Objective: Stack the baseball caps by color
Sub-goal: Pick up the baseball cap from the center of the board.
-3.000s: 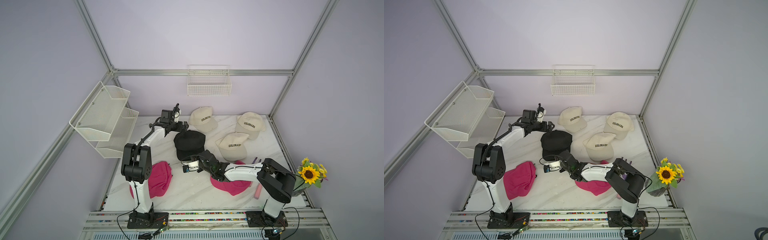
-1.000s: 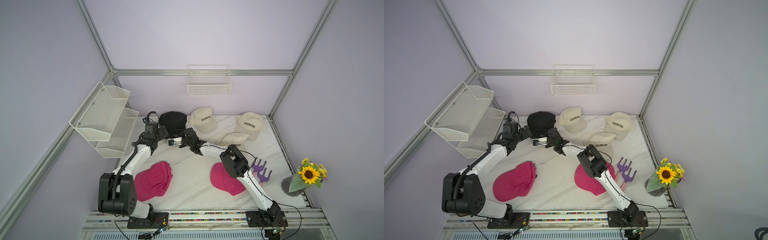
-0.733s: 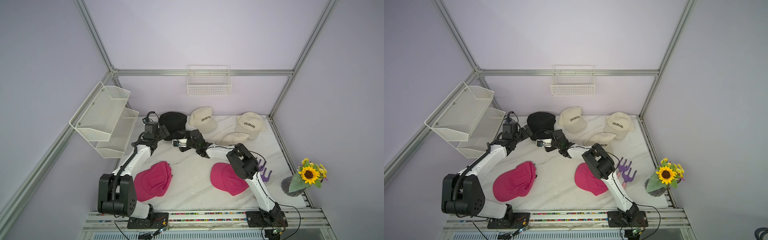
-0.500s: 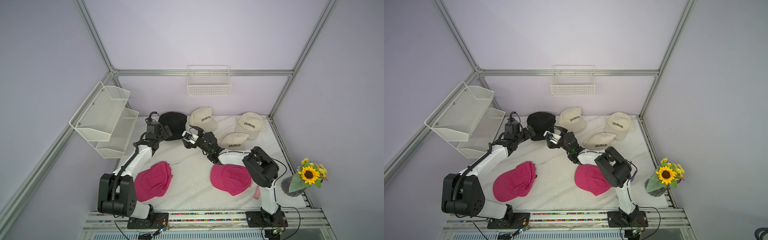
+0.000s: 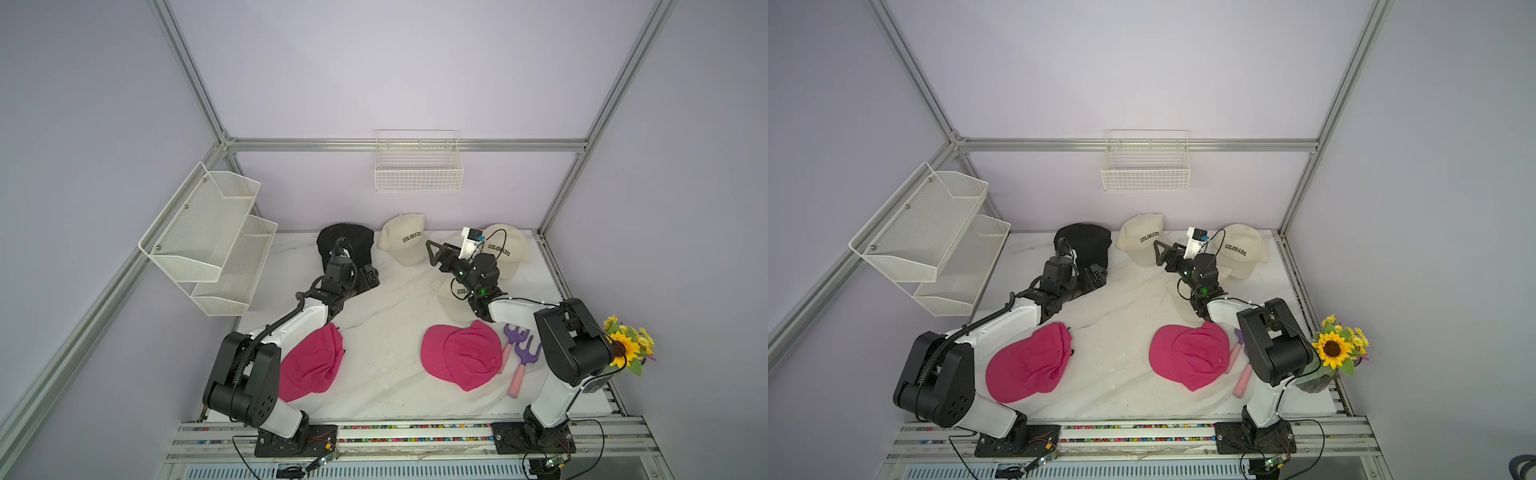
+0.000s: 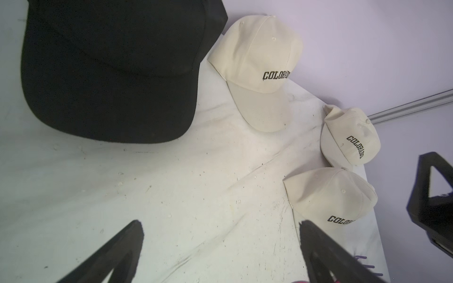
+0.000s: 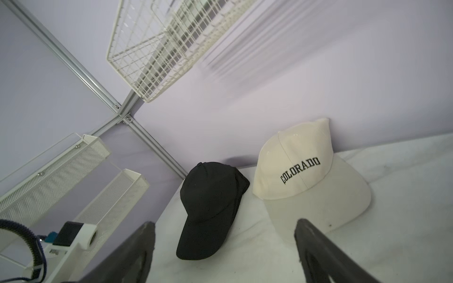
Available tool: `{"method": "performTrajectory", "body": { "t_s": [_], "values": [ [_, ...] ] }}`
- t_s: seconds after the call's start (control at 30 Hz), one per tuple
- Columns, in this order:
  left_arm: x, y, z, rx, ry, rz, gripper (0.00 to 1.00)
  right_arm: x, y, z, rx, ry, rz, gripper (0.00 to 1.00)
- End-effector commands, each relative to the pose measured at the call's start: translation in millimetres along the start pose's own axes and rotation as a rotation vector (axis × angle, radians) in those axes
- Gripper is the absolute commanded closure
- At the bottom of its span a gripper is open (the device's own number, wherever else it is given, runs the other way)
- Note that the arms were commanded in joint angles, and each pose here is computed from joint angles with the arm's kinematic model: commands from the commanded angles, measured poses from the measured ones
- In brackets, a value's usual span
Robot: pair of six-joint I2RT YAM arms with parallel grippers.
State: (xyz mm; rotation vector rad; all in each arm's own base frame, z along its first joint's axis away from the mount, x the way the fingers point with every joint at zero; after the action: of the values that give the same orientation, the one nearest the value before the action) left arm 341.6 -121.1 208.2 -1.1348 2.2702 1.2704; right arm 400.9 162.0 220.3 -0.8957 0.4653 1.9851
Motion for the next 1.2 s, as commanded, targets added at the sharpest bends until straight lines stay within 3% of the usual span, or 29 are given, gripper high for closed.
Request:
{"method": "performTrajectory", "body": {
  "t_s": [0.0, 0.1, 0.23, 0.47, 0.8, 1.1, 1.17],
  "values": [
    [-3.2, 2.6, -2.6, 0.061, 0.08, -0.039, 0.0, 10.2, -16.8, -1.0, -0.091, -0.267, 0.062, 0.13],
    [-5.4, 2.0, -5.5, 0.102, 0.102, -0.037, 0.0, 19.8, -38.1, -17.2, -0.051, -0.433, 0.074, 0.2],
    [-12.4, 1.8, -6.3, 0.093, 0.147, -0.034, 0.0, 27.5, -50.0, -36.8, 0.019, -0.608, 0.005, 0.39],
    [-15.2, 8.5, 1.4, 0.029, 0.127, -0.067, 0.0, 49.6, -67.4, -71.7, 0.226, -0.781, -0.017, 0.41],
    [-12.8, 4.1, 13.1, 0.017, 0.147, -0.077, 0.0, 75.9, -81.2, -107.7, 0.386, -0.841, -0.048, 0.47],
    [-5.9, -3.9, 17.1, 0.129, 0.127, -0.068, 0.0, 85.4, -122.2, -126.9, 0.334, -0.785, -0.04, 0.51],
    [-5.6, -6.4, 16.2, 0.149, 0.123, -0.063, 0.0, 84.5, -126.8, -128.6, 0.33, -0.778, -0.055, 0.6]
  ]
}}
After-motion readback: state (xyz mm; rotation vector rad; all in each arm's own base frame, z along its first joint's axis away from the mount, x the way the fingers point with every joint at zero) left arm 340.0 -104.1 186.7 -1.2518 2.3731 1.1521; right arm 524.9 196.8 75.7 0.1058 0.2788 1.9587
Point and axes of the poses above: each gripper's point midway between its finger pads, its own y axis back along the fingers, its own z axis along the line the jaws close on, x = y × z, the point moved 10 cm from there along y, back along the fingers, and after that the axes turned 1 degree about y, right-handed, at the moved point
